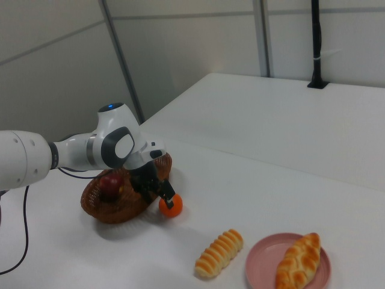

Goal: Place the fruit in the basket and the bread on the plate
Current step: 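Move the gripper to the orange and lower onto it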

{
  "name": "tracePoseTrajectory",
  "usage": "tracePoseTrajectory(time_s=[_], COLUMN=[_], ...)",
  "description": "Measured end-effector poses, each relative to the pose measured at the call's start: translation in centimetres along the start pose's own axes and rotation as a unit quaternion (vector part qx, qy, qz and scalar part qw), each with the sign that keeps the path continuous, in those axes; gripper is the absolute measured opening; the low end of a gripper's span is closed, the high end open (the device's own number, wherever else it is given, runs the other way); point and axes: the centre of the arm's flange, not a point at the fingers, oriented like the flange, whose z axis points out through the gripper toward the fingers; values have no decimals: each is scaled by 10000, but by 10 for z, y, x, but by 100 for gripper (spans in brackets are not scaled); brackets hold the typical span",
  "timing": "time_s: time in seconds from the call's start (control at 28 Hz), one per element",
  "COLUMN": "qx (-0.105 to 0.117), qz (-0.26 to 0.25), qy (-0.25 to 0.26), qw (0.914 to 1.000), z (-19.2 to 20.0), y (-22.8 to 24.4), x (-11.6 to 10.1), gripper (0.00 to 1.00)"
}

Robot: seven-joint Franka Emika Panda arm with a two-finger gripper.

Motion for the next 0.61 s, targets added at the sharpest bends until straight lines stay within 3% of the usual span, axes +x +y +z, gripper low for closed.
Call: tracePoseTrajectory(time_s=[0.61], qx=[-147], qz=[103], qy=[171], qw=[9997], z=[23], y=[10], x=[21], gripper=[100])
